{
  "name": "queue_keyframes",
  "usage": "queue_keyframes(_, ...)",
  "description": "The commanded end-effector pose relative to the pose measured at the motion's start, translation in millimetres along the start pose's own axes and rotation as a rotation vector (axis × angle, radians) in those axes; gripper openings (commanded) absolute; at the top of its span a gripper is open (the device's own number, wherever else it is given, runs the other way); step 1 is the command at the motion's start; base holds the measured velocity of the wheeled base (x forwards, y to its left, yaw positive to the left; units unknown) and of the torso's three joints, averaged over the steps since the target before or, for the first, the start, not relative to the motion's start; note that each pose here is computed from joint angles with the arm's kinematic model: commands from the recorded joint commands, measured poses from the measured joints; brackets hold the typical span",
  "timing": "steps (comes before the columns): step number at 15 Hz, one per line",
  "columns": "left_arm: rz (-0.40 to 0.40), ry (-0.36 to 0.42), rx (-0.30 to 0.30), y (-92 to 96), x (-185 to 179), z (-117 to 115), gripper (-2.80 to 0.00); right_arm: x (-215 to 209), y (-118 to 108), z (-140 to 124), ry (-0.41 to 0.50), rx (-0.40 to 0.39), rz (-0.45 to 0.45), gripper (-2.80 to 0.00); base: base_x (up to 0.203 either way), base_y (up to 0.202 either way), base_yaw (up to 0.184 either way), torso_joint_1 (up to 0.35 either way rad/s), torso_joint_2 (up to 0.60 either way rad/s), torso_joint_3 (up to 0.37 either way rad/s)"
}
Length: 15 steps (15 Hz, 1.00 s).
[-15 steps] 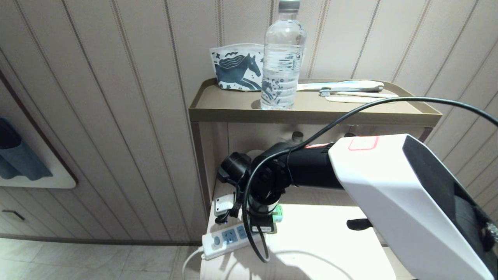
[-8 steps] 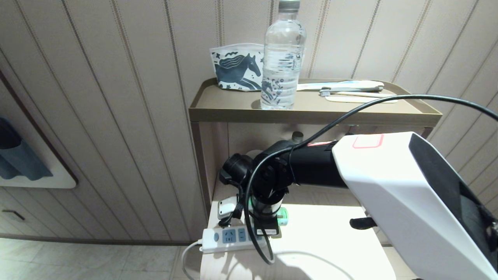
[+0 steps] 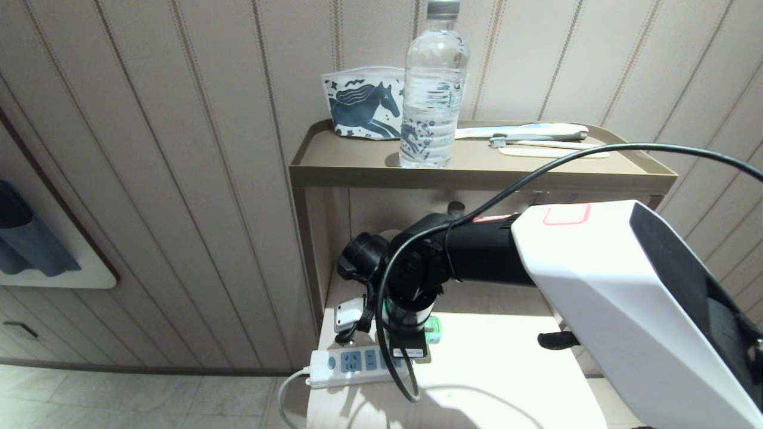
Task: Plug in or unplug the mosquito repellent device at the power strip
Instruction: Insert the plug into the socket
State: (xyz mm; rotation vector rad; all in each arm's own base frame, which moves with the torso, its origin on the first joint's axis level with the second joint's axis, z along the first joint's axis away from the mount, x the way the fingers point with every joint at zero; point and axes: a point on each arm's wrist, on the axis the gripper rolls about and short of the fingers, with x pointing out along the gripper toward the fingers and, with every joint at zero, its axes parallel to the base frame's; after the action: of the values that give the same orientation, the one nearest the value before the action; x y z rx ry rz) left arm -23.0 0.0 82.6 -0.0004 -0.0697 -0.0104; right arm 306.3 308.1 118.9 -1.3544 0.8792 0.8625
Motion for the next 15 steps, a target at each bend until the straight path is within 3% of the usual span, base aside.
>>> queue_keyframes(1,-0.001,-0.001,0.0,0.0,0.0,0.1,-2.8,-3.4,-3.8,-1.4,-0.012,0.008,-0.017,-2.8,0.0,0.0,0.0,0.0,0.0,0.0)
queue_keyframes(5,0.001,-0.001,0.0,0.0,0.0,0.1,-2.8,-23.1,-22.2,-4.8,-0.086,0.069,-0.137,-2.8,0.0,0.0,0.0,0.0,0.0,0.0)
queue_keyframes(9,0.001,-0.001,0.0,0.0,0.0,0.1,-2.8,-53.9,-22.3,-6.4,-0.136,0.061,-0.177,-2.8,0.0,0.0,0.0,0.0,0.0,0.0)
queue_keyframes(12,0.0,-0.001,0.0,0.0,0.0,0.1,-2.8,-69.4,-16.3,-9.1,-0.145,0.043,-0.164,-2.8,0.0,0.0,0.0,0.0,0.0,0.0)
queue_keyframes(15,0.001,-0.001,0.0,0.0,0.0,0.1,-2.8,-77.3,-8.2,-14.0,-0.143,0.022,-0.094,-2.8,0.0,0.0,0.0,0.0,0.0,0.0)
